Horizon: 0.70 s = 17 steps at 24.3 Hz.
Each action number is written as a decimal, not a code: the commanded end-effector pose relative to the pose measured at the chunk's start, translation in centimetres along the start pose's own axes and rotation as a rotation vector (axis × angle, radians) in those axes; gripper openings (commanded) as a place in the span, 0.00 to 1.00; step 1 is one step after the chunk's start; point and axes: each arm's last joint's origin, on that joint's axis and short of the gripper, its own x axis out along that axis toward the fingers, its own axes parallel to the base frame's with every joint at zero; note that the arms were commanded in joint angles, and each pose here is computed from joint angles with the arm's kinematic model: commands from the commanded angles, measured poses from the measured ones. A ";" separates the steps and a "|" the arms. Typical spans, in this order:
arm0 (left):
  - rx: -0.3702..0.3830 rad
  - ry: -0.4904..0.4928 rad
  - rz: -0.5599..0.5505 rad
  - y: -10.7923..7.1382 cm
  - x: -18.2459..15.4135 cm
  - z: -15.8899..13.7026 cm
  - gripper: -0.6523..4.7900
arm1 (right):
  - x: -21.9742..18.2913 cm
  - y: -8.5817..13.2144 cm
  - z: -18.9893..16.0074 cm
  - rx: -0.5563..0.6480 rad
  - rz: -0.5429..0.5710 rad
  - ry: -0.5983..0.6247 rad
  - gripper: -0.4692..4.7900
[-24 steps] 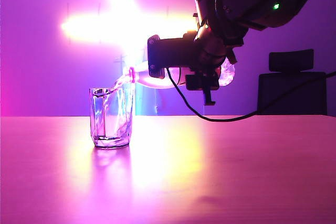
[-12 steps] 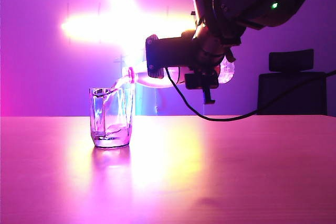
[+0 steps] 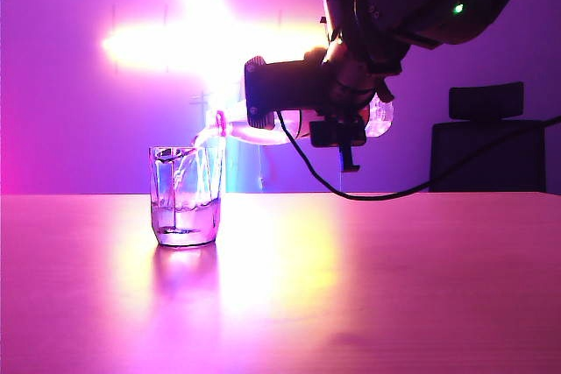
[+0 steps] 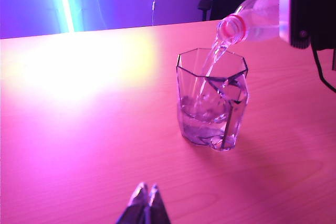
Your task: Pick up the mineral water bottle on the table and pour water into the mug until it's half full.
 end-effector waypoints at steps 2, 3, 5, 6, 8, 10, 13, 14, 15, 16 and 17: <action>-0.004 -0.016 -0.001 0.0 0.0 0.2 0.12 | -0.2 -1.2 0.1 0.066 -0.060 -0.003 0.52; -0.004 -0.016 -0.001 0.0 0.0 0.2 0.12 | -0.2 -1.2 0.1 0.101 -0.059 -0.002 0.50; -0.004 -0.016 -0.001 0.0 0.0 0.2 0.12 | -0.4 -1.0 0.4 0.147 -0.043 -0.007 0.46; -0.004 -0.016 -0.001 0.0 0.0 0.2 0.12 | -0.5 -1.0 0.4 0.166 -0.033 -0.010 0.46; -0.004 -0.016 -0.001 0.0 0.0 0.2 0.12 | -0.8 -0.8 0.9 0.236 -0.016 -0.025 0.46; -0.004 -0.016 -0.001 0.0 0.0 0.2 0.12 | -1.0 -0.7 1.3 0.278 -0.006 -0.034 0.46; -0.004 -0.016 -0.001 0.0 0.0 0.2 0.12 | -1.4 -0.9 1.3 0.391 0.004 -0.020 0.46; -0.004 -0.015 -0.001 0.0 0.0 0.2 0.12 | -1.5 -1.0 1.2 0.414 0.009 -0.017 0.46; -0.004 -0.016 -0.001 0.0 0.0 0.2 0.12 | -1.9 -1.4 1.0 0.495 0.025 -0.014 0.46; -0.004 -0.016 -0.001 0.0 0.0 0.2 0.12 | -2.1 -1.6 0.9 0.548 0.032 -0.012 0.46; -0.004 -0.016 -0.001 0.0 0.0 0.2 0.12 | -2.6 -2.0 0.6 0.659 0.040 -0.018 0.47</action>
